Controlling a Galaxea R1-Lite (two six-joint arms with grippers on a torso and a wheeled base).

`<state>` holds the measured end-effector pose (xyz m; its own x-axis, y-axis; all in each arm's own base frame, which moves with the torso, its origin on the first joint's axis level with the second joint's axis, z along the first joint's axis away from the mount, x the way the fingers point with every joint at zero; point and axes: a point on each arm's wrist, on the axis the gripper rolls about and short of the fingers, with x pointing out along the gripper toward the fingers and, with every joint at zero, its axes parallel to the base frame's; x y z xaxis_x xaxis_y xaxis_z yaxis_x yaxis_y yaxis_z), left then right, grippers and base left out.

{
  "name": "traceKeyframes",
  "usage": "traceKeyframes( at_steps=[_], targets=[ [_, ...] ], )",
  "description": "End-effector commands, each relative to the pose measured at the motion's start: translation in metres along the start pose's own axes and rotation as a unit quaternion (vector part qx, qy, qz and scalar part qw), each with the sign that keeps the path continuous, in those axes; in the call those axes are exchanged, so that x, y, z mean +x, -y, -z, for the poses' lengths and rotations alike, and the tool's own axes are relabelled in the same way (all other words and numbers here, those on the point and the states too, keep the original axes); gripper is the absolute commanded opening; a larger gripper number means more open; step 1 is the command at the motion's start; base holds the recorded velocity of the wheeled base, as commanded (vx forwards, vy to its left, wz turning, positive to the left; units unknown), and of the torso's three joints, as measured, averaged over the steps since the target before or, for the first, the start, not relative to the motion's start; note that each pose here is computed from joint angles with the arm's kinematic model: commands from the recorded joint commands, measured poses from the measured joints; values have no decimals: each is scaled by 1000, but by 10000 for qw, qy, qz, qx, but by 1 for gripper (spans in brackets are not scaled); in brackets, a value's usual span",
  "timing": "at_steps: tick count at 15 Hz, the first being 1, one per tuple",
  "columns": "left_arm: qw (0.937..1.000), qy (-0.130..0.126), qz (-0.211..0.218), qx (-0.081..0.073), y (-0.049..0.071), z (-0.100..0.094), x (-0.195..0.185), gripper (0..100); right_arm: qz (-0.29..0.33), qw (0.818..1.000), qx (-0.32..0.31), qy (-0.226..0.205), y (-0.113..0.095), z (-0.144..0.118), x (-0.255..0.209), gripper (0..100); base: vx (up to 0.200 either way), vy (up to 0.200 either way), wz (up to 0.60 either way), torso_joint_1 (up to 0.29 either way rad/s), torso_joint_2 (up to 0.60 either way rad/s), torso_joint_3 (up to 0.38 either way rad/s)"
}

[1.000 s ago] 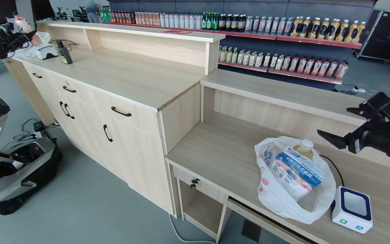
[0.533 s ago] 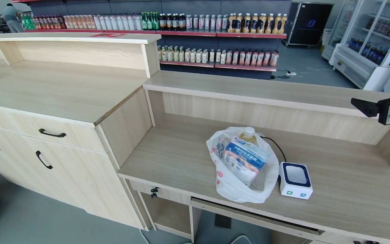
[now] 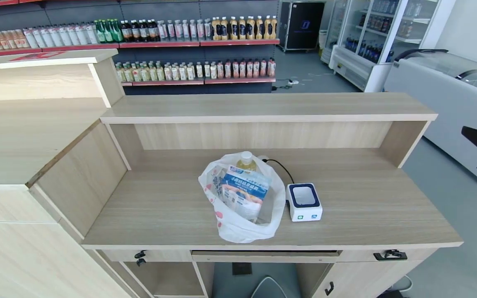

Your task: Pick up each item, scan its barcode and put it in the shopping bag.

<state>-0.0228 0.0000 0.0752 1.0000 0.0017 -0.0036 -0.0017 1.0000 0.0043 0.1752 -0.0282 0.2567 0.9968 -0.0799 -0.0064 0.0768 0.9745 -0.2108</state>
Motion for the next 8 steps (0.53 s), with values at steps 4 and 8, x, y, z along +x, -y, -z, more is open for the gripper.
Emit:
traceKeyframes(
  at_steps=[4, 8],
  targets=[
    [10000, 3, -7, 2, 0, 0, 0, 100, -69, 9987, 460, 199, -34, 93, -137, 100, 0, 0, 0, 0, 0, 0],
    [10000, 3, -7, -6, 0, 0, 0, 100, -162, 9974, 701, 16, -46, 143, -171, 100, 0, 0, 0, 0, 0, 0]
  ],
)
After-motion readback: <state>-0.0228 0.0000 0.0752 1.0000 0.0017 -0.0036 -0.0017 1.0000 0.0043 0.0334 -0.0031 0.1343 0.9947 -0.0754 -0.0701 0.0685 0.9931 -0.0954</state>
